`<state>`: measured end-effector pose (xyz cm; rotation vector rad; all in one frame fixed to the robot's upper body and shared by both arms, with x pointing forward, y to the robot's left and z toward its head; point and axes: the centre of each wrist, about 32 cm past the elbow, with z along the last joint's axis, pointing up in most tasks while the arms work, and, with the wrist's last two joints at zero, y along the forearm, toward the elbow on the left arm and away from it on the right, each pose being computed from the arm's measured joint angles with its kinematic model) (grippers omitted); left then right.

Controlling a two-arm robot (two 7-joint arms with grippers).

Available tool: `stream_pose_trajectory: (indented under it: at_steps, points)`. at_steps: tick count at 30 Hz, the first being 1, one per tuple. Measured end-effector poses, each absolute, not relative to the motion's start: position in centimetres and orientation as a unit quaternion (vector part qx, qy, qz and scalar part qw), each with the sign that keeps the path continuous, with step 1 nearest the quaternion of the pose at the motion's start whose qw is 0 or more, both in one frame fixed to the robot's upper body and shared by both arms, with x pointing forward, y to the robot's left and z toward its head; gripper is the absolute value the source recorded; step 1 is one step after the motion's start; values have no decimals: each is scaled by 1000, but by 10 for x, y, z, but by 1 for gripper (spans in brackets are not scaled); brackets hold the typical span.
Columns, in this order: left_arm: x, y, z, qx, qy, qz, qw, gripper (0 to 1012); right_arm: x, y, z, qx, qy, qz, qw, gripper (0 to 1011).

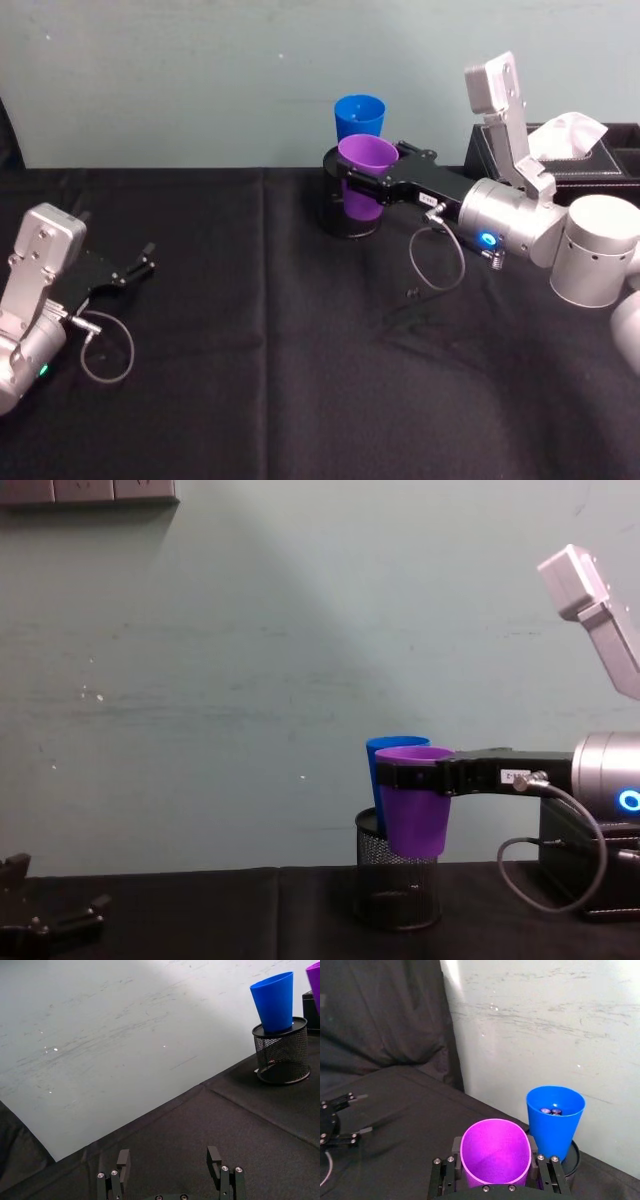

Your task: Pick up one cup with a gripper and tap it against the other cup.

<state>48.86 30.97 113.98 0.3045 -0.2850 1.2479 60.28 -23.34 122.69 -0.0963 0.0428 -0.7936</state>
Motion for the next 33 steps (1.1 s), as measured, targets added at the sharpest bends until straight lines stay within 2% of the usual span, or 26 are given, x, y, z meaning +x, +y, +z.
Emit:
stream_pose_trajectory:
  at_steps: [33]
  points:
    - [489, 310, 1140, 141, -132, 580, 791, 1000, 636, -227, 1225, -48, 23, -401, 914, 731]
